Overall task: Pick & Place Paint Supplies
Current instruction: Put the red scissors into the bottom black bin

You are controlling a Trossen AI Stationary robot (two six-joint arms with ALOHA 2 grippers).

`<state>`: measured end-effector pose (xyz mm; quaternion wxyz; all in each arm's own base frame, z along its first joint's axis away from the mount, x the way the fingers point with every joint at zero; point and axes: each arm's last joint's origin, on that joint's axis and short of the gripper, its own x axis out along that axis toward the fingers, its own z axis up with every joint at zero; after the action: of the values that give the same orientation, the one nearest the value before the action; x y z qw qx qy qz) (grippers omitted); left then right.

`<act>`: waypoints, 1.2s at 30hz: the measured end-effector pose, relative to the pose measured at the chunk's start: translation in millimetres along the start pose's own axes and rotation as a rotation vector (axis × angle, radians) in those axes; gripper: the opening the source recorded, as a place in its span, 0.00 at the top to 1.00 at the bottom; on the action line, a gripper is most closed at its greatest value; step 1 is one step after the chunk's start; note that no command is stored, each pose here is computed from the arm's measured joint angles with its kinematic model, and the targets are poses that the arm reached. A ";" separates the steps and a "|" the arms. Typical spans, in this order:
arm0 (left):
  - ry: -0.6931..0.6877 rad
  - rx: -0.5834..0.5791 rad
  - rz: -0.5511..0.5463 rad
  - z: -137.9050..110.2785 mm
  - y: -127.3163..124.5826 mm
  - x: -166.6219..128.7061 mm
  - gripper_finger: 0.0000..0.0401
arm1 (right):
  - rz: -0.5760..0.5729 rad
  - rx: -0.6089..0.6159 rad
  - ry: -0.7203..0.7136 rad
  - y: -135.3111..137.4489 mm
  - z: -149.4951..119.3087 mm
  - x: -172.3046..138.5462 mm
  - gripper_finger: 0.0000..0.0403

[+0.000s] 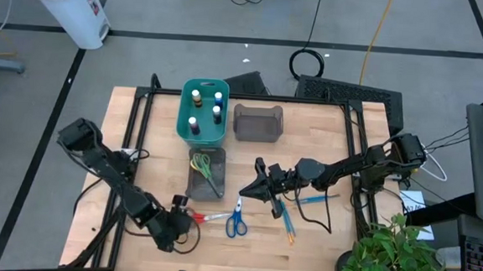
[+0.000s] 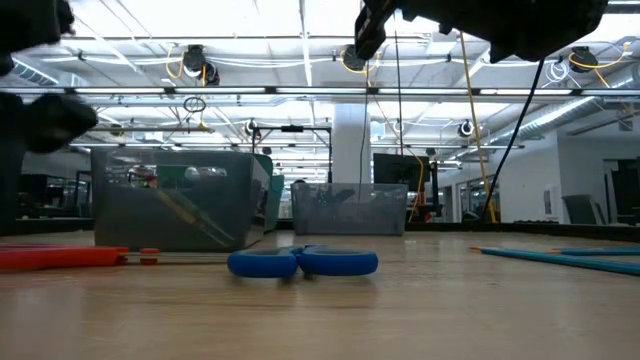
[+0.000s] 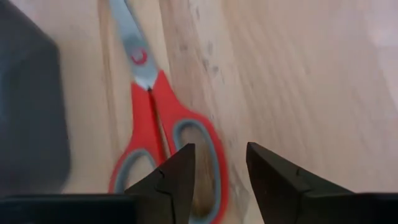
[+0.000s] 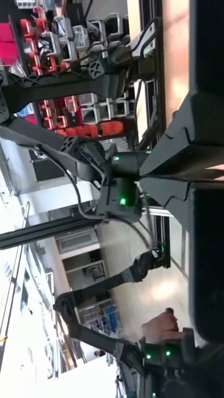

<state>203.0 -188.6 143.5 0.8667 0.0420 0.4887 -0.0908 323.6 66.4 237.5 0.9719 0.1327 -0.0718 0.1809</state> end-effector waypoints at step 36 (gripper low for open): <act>0.080 -0.123 0.035 -0.1 7.6 -11.6 0.96 | -0.001 0.001 0.007 0.0 -0.7 -0.1 0.98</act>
<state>198.5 -179.7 153.2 0.8489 0.0007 0.5267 -0.0436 323.6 66.5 236.8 0.9721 0.1327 -0.0680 0.1808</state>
